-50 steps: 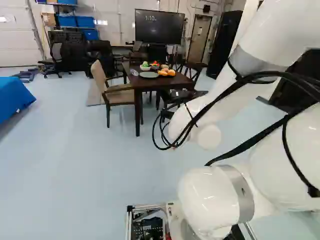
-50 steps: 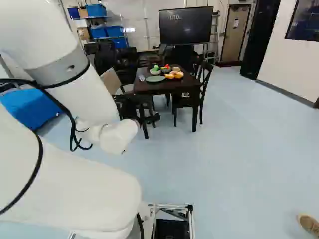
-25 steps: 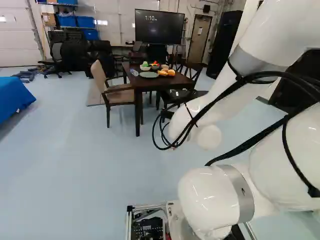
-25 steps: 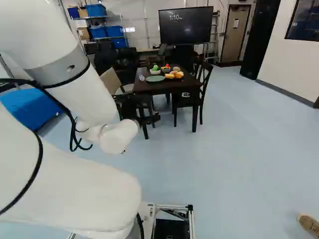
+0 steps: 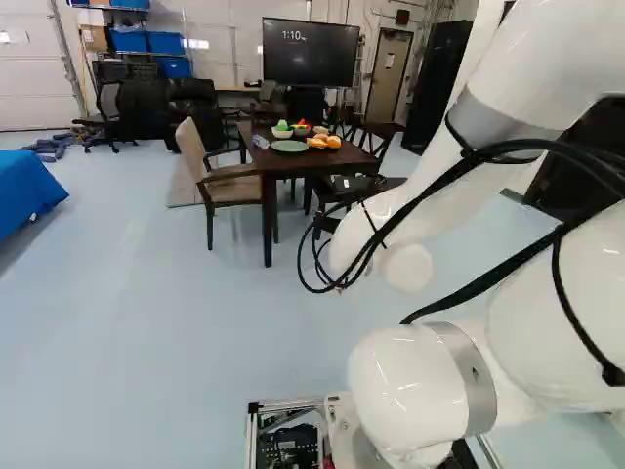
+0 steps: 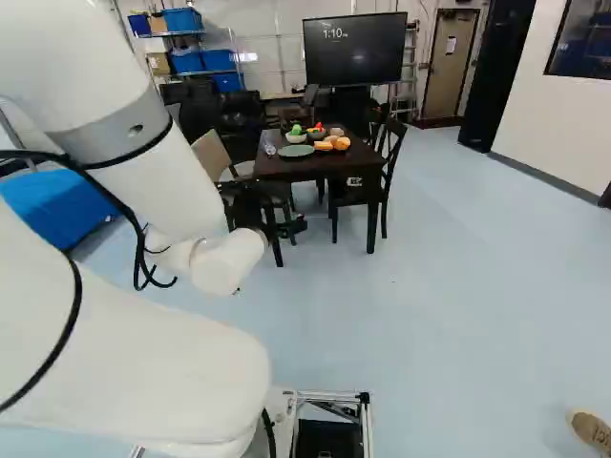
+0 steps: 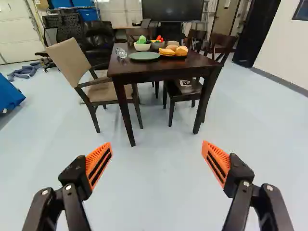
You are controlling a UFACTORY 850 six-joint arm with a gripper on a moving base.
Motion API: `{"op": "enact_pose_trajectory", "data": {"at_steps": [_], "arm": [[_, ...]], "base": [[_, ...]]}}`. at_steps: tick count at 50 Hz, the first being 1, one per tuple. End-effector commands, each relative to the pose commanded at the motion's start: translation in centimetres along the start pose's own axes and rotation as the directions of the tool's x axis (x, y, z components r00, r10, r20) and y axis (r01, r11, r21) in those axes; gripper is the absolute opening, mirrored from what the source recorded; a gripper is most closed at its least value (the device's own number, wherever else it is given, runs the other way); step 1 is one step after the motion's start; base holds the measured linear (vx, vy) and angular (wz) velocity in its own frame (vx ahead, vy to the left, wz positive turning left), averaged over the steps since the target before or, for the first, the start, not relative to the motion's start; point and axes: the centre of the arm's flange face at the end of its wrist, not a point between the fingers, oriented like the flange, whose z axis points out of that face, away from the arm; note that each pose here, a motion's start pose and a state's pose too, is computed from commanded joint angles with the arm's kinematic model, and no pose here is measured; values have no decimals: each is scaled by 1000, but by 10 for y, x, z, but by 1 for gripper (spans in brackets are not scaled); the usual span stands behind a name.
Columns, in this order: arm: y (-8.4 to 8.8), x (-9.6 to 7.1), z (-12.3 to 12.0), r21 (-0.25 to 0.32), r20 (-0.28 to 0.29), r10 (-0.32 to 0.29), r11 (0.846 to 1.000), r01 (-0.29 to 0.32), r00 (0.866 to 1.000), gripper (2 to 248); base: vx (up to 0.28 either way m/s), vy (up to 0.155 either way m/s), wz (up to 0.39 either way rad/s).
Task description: Move the croissant to the empty plate
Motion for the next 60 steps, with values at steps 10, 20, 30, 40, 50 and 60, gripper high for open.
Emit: {"op": "enact_pose_trajectory", "data": {"at_steps": [10,20,30,40,50,60], "arm": [[0,0,0,0,0,0,1000,0,1000,247],[0,0,0,0,0,0,1000,0,1000,247],[0,0,0,0,0,0,1000,0,1000,247],[0,0,0,0,0,0,1000,0,1000,247],[0,0,0,0,0,0,1000,0,1000,247],[0,0,0,0,0,0,1000,0,1000,247]], "base": [[9,-26,1],[18,-37,1],[24,-40,-4],[43,-47,-1],[55,-53,3],[64,-59,0]]}}
